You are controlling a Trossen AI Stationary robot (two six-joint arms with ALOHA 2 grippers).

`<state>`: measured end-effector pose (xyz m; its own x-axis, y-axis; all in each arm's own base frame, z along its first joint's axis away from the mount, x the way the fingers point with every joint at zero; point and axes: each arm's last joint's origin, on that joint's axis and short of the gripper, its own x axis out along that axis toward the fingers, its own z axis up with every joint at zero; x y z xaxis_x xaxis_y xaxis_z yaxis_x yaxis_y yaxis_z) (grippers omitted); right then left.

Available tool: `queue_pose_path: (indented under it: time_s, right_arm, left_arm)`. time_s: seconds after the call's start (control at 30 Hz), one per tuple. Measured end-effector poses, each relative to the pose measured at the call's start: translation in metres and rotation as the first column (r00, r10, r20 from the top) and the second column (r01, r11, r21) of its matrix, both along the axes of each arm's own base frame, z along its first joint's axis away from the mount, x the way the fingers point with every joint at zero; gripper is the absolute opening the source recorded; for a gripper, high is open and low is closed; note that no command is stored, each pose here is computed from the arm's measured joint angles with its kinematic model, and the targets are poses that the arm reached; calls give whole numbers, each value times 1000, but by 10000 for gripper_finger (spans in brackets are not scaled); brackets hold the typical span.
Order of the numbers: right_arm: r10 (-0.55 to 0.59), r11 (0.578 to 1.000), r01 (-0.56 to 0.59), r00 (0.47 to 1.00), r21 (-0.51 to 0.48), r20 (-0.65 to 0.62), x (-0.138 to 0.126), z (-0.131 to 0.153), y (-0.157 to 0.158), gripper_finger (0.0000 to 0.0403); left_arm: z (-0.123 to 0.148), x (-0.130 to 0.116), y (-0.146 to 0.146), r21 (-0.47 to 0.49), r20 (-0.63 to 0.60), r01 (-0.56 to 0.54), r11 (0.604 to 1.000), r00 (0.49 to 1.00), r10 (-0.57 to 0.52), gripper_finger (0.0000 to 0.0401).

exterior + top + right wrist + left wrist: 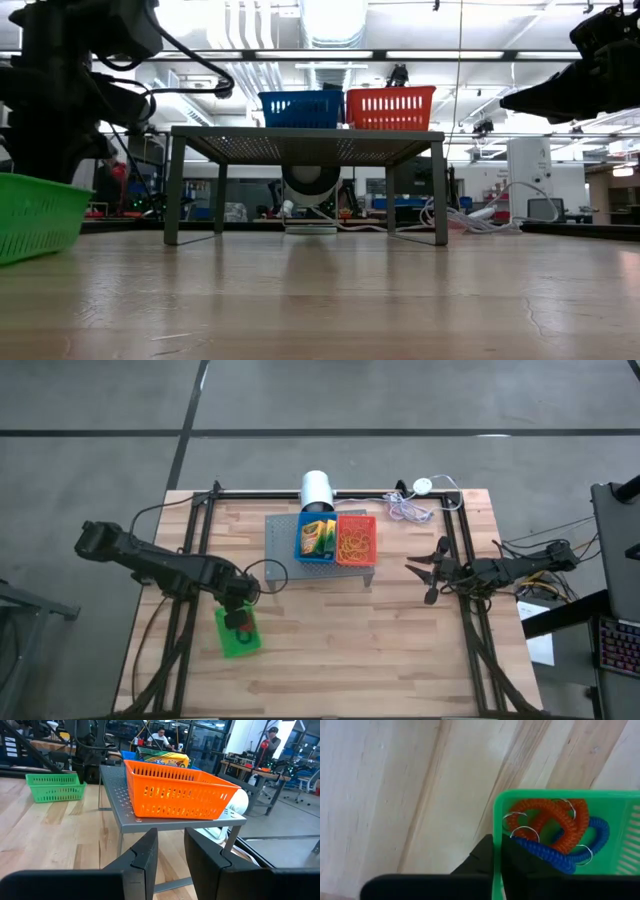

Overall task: Pick & Place Office Desk Supplies
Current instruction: Put the colored spring keychains into the green bin on the shelf

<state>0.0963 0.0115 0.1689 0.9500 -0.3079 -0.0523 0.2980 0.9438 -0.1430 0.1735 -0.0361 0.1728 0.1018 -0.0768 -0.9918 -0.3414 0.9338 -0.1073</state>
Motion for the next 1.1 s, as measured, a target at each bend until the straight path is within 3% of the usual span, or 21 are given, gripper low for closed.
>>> queue_pose_path:
  time_s: [0.17, 0.7, 1.1]
  right_arm:
    - [0, 1000, 0, 1000, 0, 0, 0, 0, 0, 91]
    - [-1, 1000, 1, 1000, 0, 0, 0, 0, 0, 91]
    - [-1, 1000, 1, 1000, 0, 0, 0, 0, 0, 91]
  left_arm:
    - [3, 3, -1, 0, 22, 12, 1000, 1000, -12, 22]
    - [50, 20, -5, -31, 99, 26, 999, 995, -23, 10]
    - [109, 32, 0, -12, 202, 82, 997, 976, -78, 11]
